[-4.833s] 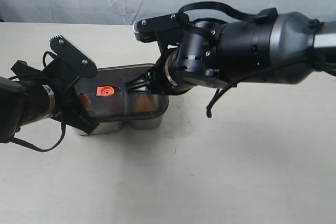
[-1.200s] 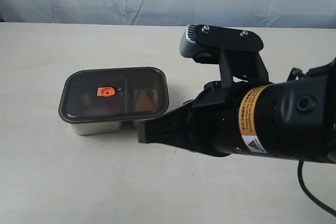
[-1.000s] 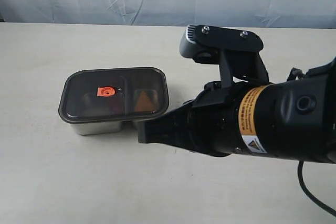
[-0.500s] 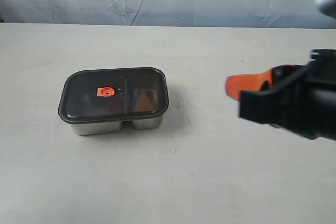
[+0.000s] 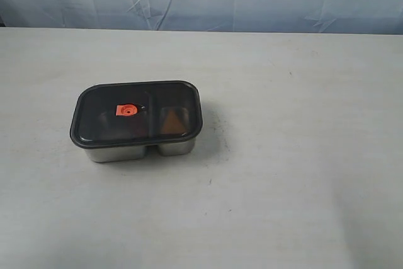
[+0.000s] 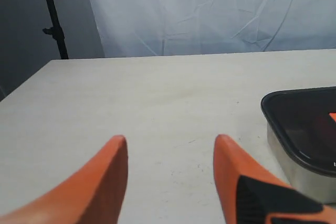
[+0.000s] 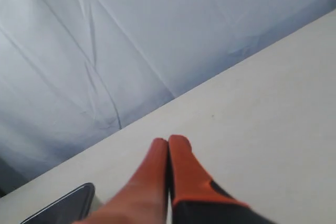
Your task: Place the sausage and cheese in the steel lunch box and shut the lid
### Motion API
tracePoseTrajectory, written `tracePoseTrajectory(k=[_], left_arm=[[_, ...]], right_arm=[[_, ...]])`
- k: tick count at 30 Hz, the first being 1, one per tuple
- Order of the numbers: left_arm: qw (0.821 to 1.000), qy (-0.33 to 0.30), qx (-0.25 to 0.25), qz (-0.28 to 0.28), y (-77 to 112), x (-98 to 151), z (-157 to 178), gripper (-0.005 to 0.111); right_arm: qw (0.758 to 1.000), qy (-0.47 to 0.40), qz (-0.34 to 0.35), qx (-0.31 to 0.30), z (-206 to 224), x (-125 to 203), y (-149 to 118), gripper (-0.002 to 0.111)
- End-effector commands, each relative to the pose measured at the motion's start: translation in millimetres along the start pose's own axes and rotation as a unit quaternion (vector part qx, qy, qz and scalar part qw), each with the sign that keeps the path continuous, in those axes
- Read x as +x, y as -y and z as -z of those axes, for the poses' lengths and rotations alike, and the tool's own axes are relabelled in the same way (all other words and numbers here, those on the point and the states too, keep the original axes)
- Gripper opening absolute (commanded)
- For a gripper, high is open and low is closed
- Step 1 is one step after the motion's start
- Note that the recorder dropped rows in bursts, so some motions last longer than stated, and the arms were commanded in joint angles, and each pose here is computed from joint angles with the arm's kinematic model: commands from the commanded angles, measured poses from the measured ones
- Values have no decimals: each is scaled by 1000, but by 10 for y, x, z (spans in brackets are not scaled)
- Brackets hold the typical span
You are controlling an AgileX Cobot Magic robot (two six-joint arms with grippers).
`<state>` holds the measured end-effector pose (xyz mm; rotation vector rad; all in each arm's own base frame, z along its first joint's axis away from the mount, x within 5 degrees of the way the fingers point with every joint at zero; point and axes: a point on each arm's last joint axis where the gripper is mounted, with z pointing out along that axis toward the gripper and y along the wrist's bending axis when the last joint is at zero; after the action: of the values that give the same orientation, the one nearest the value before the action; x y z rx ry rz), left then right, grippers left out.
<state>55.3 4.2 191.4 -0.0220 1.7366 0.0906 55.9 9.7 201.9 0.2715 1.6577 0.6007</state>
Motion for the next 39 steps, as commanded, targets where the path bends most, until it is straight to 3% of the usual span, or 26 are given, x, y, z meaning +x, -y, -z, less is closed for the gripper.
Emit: tracePoseTrajectory(k=[1,39], left_arm=[[1000,6,-3,19,-4,1,0,49],[1000,5,-4,15,-5,1,0,49]], right_arm=[[998,15,-31,62,9,25,98,-1],[996,7,-39,81,13,43,130,-1]])
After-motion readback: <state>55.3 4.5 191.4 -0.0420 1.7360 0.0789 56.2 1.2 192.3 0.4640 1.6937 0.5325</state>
